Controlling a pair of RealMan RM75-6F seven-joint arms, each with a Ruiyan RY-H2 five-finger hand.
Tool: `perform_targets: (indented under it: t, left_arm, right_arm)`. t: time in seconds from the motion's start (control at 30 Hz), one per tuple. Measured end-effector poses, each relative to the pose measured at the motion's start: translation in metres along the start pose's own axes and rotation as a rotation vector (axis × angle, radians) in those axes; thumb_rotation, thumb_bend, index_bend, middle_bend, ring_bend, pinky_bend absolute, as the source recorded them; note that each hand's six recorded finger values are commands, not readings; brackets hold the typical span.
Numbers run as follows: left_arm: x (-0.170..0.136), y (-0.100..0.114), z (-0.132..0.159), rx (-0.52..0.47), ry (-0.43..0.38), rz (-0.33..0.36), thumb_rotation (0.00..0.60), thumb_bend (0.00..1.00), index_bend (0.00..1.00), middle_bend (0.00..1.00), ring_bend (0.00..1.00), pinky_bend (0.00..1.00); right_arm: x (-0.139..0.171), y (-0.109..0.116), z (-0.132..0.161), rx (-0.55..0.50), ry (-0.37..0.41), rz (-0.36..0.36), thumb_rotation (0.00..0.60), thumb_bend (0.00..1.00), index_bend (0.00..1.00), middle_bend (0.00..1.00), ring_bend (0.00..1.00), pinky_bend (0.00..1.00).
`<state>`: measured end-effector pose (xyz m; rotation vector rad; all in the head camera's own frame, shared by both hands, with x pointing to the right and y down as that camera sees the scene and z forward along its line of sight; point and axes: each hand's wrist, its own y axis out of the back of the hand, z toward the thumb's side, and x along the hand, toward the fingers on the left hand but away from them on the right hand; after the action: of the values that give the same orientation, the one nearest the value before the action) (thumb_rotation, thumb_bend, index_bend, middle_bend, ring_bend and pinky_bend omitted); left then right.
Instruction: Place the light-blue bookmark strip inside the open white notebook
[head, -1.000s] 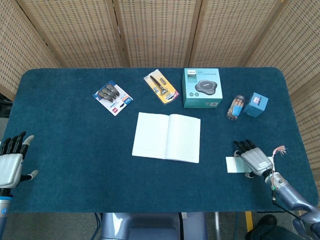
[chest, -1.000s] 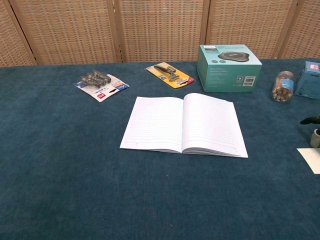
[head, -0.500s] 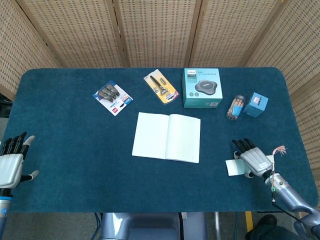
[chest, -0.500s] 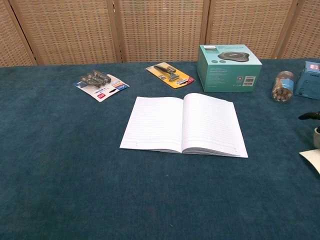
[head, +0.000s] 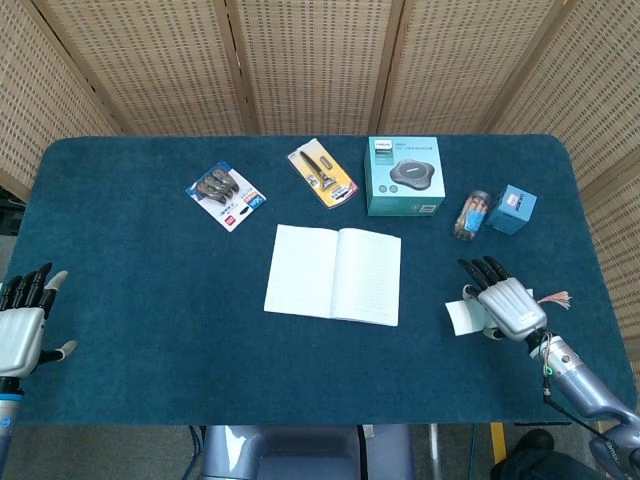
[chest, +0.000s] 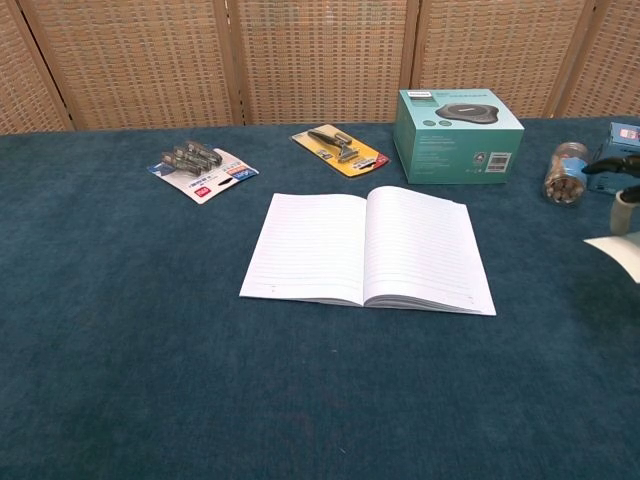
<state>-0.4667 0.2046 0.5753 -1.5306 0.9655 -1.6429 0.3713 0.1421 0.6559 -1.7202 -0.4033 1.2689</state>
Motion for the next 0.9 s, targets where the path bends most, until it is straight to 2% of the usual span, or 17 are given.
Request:
perform_targets:
  t: [0.17, 0.37, 0.47, 0.6, 0.73, 0.9]
  left_arm:
    - [0.002, 0.0, -0.002, -0.005, 0.007, -0.005, 0.6, 0.0, 0.0, 0.0, 0.0, 0.0]
    - [0.006, 0.001, -0.006, -0.019, 0.021, -0.011, 0.6, 0.0, 0.0, 0.0, 0.0, 0.0]
    - [0.008, 0.002, -0.009, -0.025, 0.029, -0.016, 0.6, 0.0, 0.0, 0.0, 0.0, 0.0]
    - [0.009, 0.002, -0.011, -0.031, 0.037, -0.021, 0.6, 0.0, 0.0, 0.0, 0.0, 0.0]
    - [0.01, 0.001, -0.014, -0.037, 0.042, -0.031, 0.6, 0.0, 0.0, 0.0, 0.0, 0.0]
    - [0.01, 0.001, -0.017, -0.045, 0.049, -0.037, 0.6, 0.0, 0.0, 0.0, 0.0, 0.0]
  right_arm:
    - [-0.015, 0.04, 0.017, 0.058, 0.035, -0.068, 0.6, 0.0, 0.61, 0.0, 0.0, 0.0]
    - [-0.043, 0.091, 0.048, 0.196, 0.086, -0.147, 0.6, 0.0, 0.61, 0.0, 0.0, 0.0]
    - [-0.059, 0.114, 0.07, 0.281, 0.121, -0.188, 0.6, 0.01, 0.62, 0.0, 0.0, 0.0]
    - [-0.086, 0.143, 0.114, 0.392, 0.201, -0.238, 0.6, 0.03, 0.62, 0.0, 0.0, 0.03]
    - [-0.111, 0.152, 0.162, 0.471, 0.307, -0.264, 0.6, 0.05, 0.63, 0.0, 0.0, 0.09]
    - [-0.138, 0.143, 0.207, 0.539, 0.402, -0.274, 0.6, 0.05, 0.63, 0.0, 0.0, 0.11]
